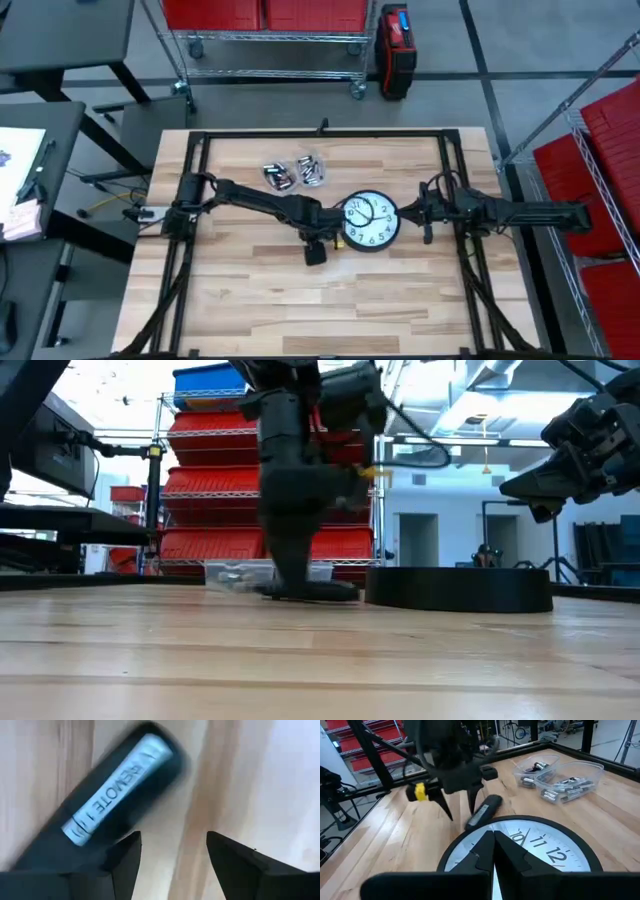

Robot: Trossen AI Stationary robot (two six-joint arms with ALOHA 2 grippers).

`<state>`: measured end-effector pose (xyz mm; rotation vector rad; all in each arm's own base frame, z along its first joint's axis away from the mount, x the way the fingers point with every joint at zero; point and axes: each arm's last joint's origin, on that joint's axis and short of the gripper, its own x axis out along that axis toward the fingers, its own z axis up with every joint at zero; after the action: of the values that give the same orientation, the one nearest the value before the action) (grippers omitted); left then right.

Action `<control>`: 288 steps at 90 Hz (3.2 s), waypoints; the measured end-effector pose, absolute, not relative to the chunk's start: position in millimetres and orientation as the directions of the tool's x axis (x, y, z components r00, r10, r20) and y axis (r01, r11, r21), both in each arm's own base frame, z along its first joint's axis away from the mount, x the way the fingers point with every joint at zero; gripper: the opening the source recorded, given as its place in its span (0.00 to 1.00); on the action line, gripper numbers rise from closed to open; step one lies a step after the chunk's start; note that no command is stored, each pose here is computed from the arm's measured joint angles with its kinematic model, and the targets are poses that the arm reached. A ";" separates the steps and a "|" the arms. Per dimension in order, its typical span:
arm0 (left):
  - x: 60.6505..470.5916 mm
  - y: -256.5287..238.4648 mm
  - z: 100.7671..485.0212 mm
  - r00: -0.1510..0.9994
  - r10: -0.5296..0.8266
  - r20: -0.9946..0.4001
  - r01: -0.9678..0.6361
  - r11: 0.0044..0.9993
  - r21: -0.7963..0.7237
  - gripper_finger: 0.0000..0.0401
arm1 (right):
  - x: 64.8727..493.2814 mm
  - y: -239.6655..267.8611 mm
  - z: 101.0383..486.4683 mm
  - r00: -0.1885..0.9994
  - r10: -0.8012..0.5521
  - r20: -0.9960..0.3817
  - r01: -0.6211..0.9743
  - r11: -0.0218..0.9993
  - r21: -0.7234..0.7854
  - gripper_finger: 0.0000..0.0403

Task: Insert battery
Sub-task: Open the remote battery cover

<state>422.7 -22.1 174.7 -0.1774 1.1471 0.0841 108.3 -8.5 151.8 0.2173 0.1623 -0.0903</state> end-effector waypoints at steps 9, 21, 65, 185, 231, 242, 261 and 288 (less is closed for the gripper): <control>427.3 -20.0 181.7 0.439 -0.020 -0.898 -0.153 0.983 -0.097 0.52 | 108.4 -8.5 151.8 0.983 -0.071 -0.170 0.107 0.973 0.207 0.00; 422.8 -13.6 194.2 0.367 0.007 -0.930 -0.109 0.993 -0.036 0.52 | 108.3 -8.5 151.8 0.983 -0.071 -0.170 0.106 0.973 0.207 0.00; 406.9 56.8 206.7 0.260 -0.018 -0.965 0.095 0.995 0.007 0.52 | 108.3 -8.5 151.7 0.983 -0.072 -0.171 0.107 0.972 0.207 0.00; 394.7 35.6 152.2 0.282 0.030 -0.959 0.222 0.970 0.095 0.62 | 108.3 -8.5 151.7 0.983 -0.072 -0.171 0.107 0.972 0.207 0.00; 387.7 31.3 136.0 0.280 0.028 -0.960 0.188 0.979 0.083 0.39 | 108.3 -8.5 151.7 0.983 -0.073 -0.171 0.108 0.972 0.207 0.00; 387.4 31.4 136.9 0.280 0.034 -0.960 0.159 0.984 0.081 0.39 | 108.3 -8.5 151.7 0.983 -0.072 -0.171 0.108 0.972 0.207 0.00; 383.7 31.6 158.2 0.322 0.062 -0.945 0.105 0.989 0.101 0.39 | 108.3 -8.5 151.7 0.983 -0.073 -0.171 0.108 0.972 0.207 0.00; 362.5 28.8 218.9 0.416 0.143 -0.898 -0.028 0.989 0.144 0.39 | 108.3 -8.5 151.7 0.983 -0.072 -0.171 0.107 0.972 0.207 0.00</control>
<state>362.5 28.8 218.9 0.1126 1.1370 0.1078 108.3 -8.5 151.7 0.2172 0.1636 -0.0911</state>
